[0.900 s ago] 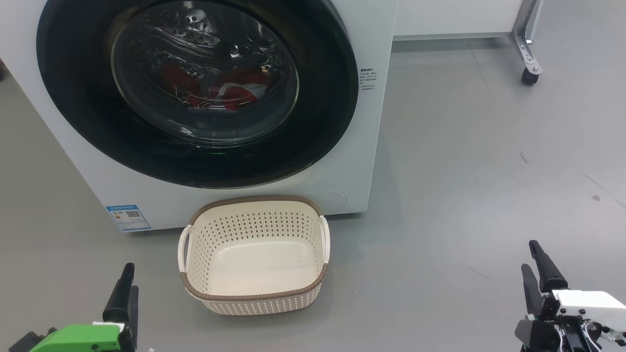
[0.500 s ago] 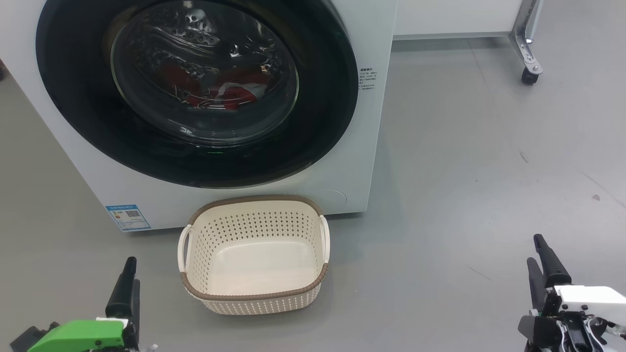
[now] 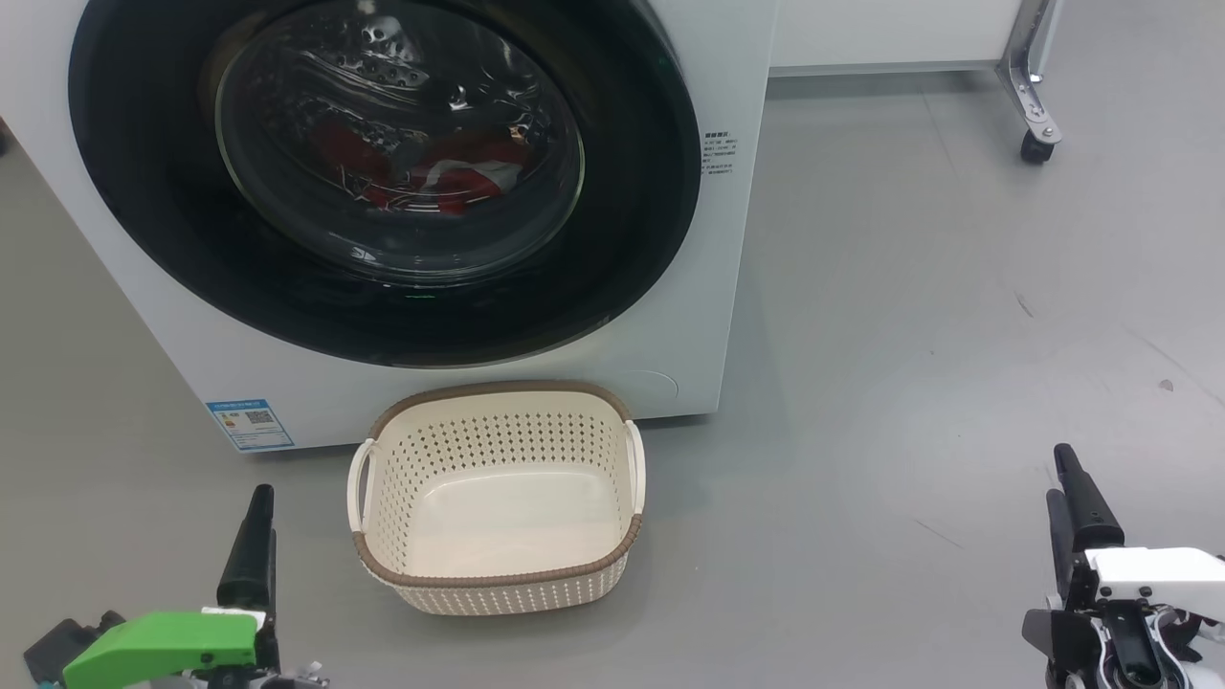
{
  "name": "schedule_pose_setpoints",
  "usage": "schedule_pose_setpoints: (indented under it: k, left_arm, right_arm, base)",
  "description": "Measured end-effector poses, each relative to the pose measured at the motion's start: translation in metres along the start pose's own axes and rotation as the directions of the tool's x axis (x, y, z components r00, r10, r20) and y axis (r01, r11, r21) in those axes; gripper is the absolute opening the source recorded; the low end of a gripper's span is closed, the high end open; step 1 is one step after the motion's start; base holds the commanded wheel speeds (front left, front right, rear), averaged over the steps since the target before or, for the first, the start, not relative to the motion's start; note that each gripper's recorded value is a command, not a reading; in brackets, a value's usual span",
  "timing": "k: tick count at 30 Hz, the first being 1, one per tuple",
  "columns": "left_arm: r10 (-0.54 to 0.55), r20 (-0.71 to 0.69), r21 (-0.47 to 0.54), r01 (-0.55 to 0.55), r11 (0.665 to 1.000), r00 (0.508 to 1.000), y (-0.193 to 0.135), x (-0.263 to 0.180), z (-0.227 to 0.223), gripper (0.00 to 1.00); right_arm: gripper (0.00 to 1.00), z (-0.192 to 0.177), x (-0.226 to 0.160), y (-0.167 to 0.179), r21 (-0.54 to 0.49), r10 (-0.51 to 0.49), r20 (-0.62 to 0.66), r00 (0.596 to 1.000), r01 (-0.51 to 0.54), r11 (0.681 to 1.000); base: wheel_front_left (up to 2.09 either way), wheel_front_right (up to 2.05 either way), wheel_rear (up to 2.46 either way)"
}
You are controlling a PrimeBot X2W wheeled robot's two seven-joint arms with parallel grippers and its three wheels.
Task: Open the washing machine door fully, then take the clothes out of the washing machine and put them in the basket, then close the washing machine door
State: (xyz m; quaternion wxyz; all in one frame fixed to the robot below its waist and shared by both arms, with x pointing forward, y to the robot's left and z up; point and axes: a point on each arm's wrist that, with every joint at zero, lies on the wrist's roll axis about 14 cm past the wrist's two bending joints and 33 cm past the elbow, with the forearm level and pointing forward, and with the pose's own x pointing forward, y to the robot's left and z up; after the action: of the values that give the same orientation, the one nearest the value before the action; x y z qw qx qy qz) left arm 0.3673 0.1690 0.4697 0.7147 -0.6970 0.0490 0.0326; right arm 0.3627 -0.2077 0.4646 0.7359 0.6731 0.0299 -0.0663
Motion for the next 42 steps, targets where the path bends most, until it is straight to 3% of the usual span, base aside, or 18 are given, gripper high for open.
schedule_pose_setpoints:
  k: [8,14,18,27,42]
  left_arm:
    - [-0.004,-0.001,0.13,0.004,0.992,1.0,-0.001,0.0,0.002,1.0]
    - [-0.011,-0.017,0.288,0.015,0.958,1.0,-0.002,0.001,0.002,1.0]
    - [-0.013,-0.034,0.397,0.025,0.918,0.999,-0.003,0.003,0.0,1.0]
    - [0.001,-0.042,0.553,0.022,0.833,0.999,-0.003,0.004,-0.003,1.0]
    - [0.001,-0.053,0.794,0.041,0.607,0.999,-0.004,0.005,-0.012,1.0]
  right_arm:
    - [1.0,0.002,0.002,0.004,-0.103,0.012,-0.005,1.0,-0.013,0.995]
    - [1.0,0.002,0.003,0.007,-0.223,0.021,-0.017,1.0,-0.024,0.974]
    - [1.0,0.003,0.004,0.009,-0.312,0.029,-0.021,0.999,-0.034,0.949]
    - [1.0,0.001,0.005,0.013,-0.491,0.048,-0.044,0.998,-0.064,0.869]
    - [1.0,-0.008,0.008,0.015,-0.742,0.048,-0.075,0.996,-0.089,0.664]
  base:
    - [0.0,0.0,0.0]
    - [0.0,0.0,0.0]
    - [0.0,0.0,0.0]
    - [0.0,0.0,0.0]
    - [0.0,0.0,0.0]
